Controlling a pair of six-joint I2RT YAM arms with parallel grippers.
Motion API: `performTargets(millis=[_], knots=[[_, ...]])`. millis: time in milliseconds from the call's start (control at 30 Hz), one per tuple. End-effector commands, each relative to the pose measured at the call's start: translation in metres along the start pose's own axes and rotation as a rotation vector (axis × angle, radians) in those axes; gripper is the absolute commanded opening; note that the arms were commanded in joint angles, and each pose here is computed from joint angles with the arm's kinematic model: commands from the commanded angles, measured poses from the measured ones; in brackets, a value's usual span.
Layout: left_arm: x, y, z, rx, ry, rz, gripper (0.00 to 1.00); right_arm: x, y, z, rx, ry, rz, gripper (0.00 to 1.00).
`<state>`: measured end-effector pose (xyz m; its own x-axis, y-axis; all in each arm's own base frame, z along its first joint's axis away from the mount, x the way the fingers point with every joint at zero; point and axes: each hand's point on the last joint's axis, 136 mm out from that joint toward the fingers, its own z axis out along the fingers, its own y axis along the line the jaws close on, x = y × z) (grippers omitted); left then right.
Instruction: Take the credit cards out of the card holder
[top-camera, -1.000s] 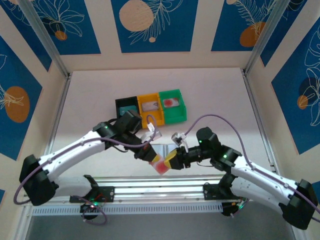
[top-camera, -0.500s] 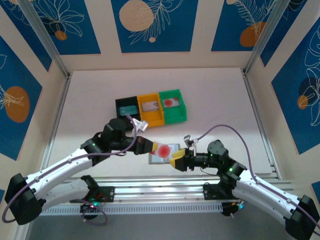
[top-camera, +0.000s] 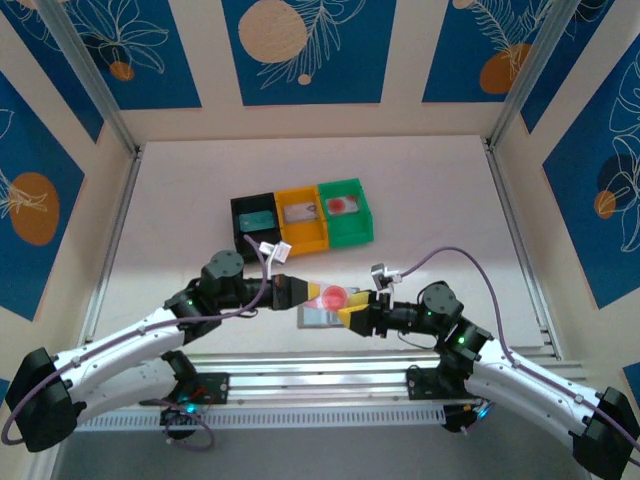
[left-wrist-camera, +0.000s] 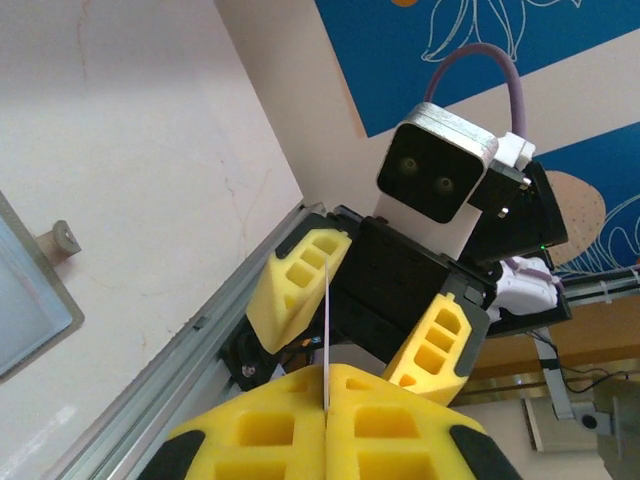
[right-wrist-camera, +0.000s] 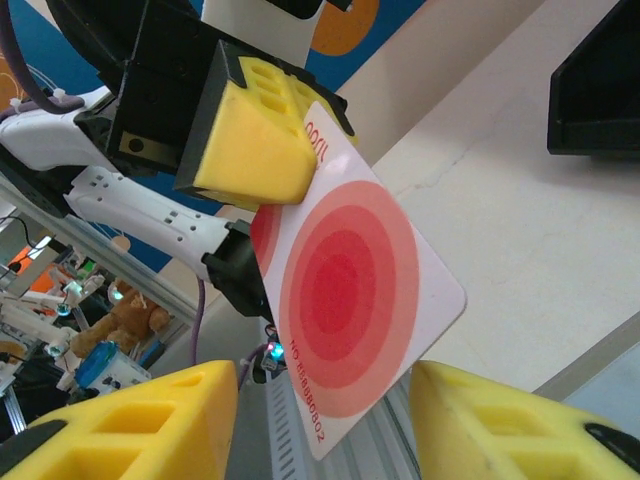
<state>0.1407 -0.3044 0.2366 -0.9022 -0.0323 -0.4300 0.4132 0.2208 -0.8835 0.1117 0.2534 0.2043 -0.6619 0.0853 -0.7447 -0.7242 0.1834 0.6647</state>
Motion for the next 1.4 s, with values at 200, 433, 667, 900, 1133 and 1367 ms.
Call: performTargets(millis=[200,433,667,900,1133,1367], knots=[[0.003,-0.011,-0.004,0.040,-0.012,0.032,0.00,-0.013,0.012,0.002,-0.029,-0.025,-0.030,0.30],[0.008,-0.003,-0.005,0.017,0.000,0.041,0.00,-0.018,0.014,0.003,-0.028,-0.035,-0.030,0.12],[0.003,-0.001,-0.010,-0.084,0.017,0.149,0.33,-0.025,0.012,0.002,0.014,-0.042,-0.029,0.00],[-0.040,0.012,-0.036,-0.333,0.012,0.341,0.65,-0.035,-0.019,-0.008,0.242,-0.020,0.031,0.00],[-0.118,0.067,-0.104,-0.823,-0.249,0.525,1.00,-0.070,-0.049,-0.031,0.441,-0.001,0.130,0.00],[-0.130,0.116,-0.142,-1.096,-0.271,0.522,1.00,-0.111,-0.091,-0.040,0.578,0.088,0.303,0.00]])
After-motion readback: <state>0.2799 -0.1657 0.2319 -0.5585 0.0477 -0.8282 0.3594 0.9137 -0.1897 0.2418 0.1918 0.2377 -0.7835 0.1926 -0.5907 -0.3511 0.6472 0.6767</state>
